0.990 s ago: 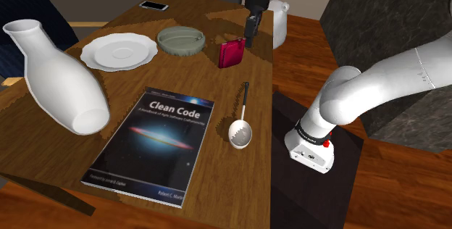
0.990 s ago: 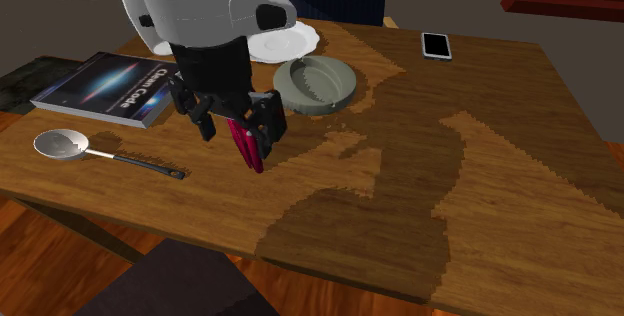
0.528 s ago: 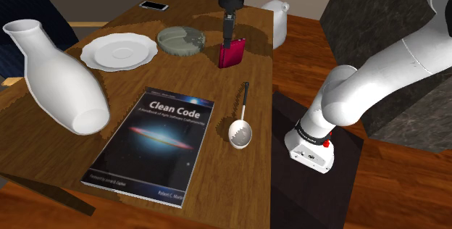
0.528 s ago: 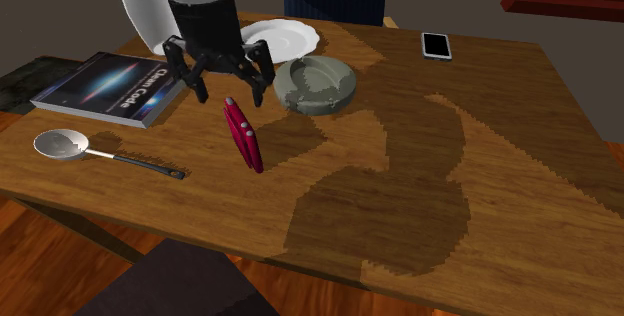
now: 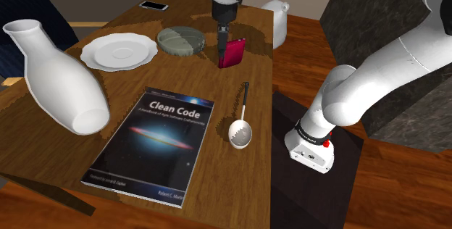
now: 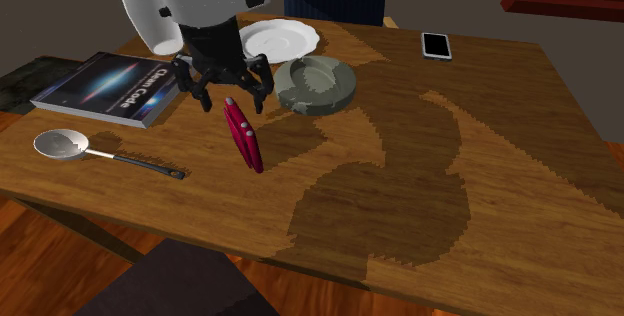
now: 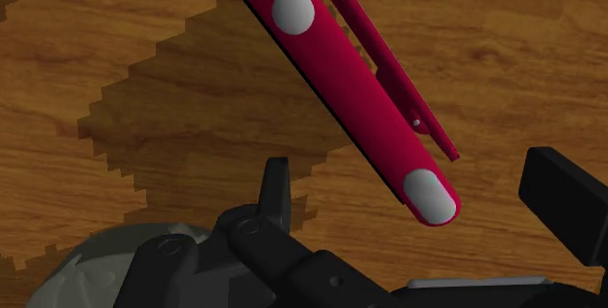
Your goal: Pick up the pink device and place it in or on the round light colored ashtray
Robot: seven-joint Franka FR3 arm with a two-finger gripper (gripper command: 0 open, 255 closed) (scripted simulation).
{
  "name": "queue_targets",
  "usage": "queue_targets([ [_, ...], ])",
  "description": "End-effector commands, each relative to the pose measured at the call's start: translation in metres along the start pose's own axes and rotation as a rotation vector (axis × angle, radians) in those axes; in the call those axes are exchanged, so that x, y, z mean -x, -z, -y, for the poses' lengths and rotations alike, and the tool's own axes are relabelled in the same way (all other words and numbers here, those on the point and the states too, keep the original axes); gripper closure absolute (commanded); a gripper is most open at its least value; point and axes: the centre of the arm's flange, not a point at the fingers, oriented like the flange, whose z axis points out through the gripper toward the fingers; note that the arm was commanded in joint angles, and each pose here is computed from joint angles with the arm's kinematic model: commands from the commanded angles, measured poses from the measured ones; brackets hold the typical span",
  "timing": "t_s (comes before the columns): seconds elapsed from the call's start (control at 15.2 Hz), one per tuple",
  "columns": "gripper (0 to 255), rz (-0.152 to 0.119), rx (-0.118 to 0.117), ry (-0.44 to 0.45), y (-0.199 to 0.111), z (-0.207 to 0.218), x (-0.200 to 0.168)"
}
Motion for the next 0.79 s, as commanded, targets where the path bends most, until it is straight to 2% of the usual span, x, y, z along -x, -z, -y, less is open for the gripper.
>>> queue_targets([
  [0.0, 0, -0.001, 0.000, 0.000, -0.0084, 0.0005, -0.0009],
  [0.46, 0, -0.001, 0.000, 0.000, -0.0083, 0.0005, -0.0010],
  [0.53, 255, -0.001, 0.000, 0.000, -0.0083, 0.0005, -0.0010],
  [0.73, 255, -0.001, 0.000, 0.000, -0.0083, 0.0005, -0.0010],
])
